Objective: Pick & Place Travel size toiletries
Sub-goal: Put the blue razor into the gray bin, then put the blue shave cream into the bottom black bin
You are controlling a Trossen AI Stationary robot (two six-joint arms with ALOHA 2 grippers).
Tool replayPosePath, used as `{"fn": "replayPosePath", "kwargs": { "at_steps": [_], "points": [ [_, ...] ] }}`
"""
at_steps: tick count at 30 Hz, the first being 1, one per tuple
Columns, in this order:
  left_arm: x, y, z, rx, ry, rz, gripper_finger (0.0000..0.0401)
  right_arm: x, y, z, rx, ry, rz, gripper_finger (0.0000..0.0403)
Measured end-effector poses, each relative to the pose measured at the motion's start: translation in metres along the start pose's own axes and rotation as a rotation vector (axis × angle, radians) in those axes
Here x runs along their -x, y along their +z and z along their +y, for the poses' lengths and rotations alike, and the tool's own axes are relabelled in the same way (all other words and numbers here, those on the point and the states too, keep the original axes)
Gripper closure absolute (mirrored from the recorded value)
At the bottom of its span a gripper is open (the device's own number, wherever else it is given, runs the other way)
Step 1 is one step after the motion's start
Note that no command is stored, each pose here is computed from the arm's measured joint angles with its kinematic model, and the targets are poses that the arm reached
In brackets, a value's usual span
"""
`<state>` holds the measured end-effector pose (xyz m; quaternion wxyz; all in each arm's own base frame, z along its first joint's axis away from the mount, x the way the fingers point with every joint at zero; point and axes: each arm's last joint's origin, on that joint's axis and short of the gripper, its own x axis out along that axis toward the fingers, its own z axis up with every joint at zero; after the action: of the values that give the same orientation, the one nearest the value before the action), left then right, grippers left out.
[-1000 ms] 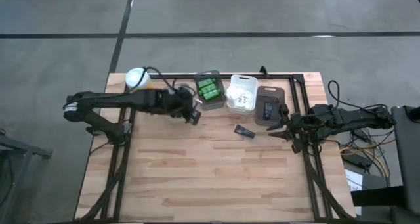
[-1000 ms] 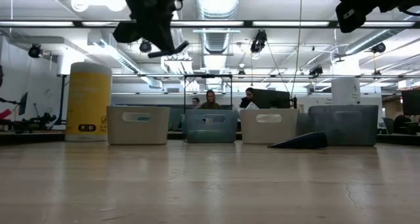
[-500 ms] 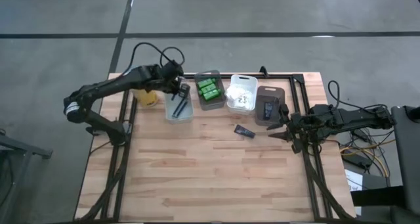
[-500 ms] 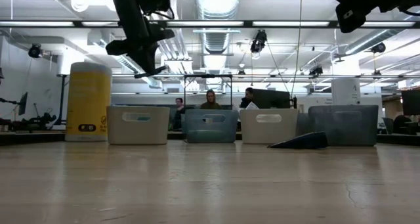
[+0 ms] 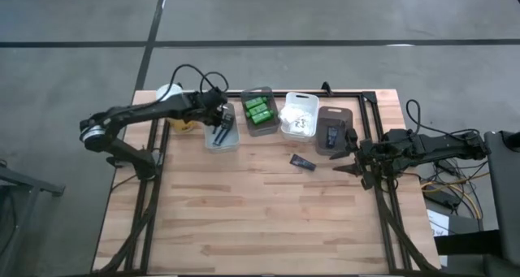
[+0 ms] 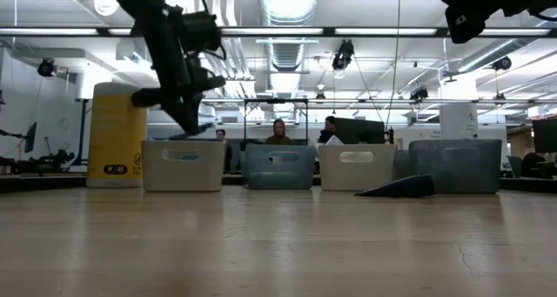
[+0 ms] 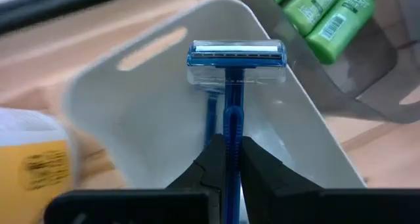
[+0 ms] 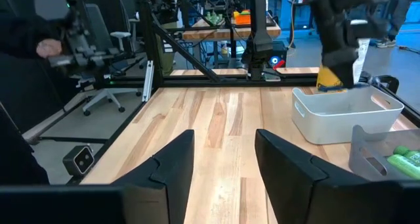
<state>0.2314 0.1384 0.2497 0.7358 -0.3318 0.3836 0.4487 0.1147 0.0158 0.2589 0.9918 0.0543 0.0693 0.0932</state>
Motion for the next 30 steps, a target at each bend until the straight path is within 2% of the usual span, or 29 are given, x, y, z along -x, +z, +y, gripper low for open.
{"fn": "replayPosePath", "kwargs": {
  "at_steps": [5,12,22,30],
  "points": [
    [-0.024,-0.017,0.006,0.027,-0.011,0.004,0.0373,0.000,0.000,0.000,0.000,0.000,0.000,0.0232],
    [-0.041,-0.032,0.012,0.043,-0.047,0.051,0.0371,0.000,0.000,0.000,0.000,0.000,0.000,0.0216],
    [-0.040,-0.028,0.009,0.053,-0.070,0.020,0.0320,0.000,0.000,0.000,0.000,0.000,0.000,0.0204],
    [-0.033,-0.018,0.004,0.043,-0.081,-0.019,0.0275,0.000,0.000,0.000,0.000,0.000,0.000,0.0220]
  ]
}}
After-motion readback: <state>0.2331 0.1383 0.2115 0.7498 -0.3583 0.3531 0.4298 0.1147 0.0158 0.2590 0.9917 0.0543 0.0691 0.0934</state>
